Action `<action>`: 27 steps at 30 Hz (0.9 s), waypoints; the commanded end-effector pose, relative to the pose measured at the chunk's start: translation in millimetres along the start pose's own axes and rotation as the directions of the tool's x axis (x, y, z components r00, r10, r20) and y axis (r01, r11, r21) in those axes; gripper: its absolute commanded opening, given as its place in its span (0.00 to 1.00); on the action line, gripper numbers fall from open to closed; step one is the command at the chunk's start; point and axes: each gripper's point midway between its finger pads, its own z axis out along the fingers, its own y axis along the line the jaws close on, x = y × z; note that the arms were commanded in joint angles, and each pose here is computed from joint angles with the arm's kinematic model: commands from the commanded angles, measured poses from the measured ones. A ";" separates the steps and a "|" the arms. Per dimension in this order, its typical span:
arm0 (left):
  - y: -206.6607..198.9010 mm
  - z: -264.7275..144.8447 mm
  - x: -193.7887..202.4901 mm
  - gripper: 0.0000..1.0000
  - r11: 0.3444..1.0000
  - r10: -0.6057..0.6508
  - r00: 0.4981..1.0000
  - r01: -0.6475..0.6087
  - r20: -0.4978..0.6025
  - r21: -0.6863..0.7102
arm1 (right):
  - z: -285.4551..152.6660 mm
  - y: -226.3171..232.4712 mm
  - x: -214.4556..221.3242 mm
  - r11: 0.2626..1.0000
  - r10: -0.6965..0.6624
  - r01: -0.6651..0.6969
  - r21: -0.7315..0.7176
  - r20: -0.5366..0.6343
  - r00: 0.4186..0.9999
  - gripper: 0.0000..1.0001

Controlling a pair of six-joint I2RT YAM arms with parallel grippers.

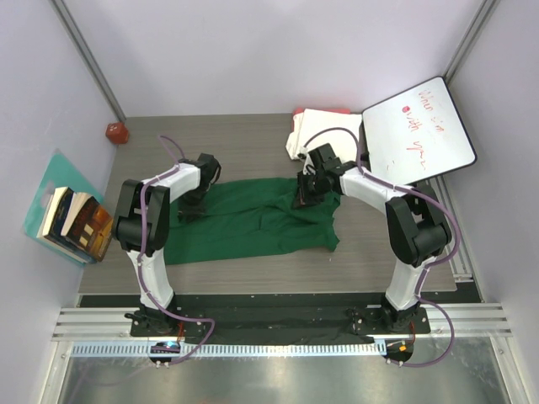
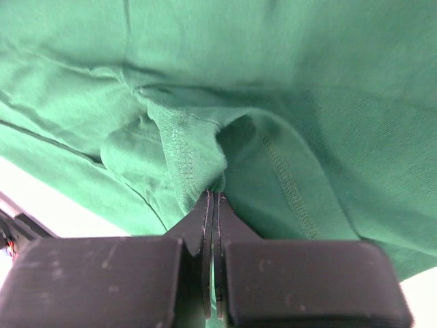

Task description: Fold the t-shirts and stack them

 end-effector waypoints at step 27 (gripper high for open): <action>-3.6 -11.1 -6.6 0.29 1.000 -0.009 0.999 0.008 0.032 0.029 | -15.1 15.7 97.7 0.991 -0.053 0.077 0.106 -0.219 0.974 0.24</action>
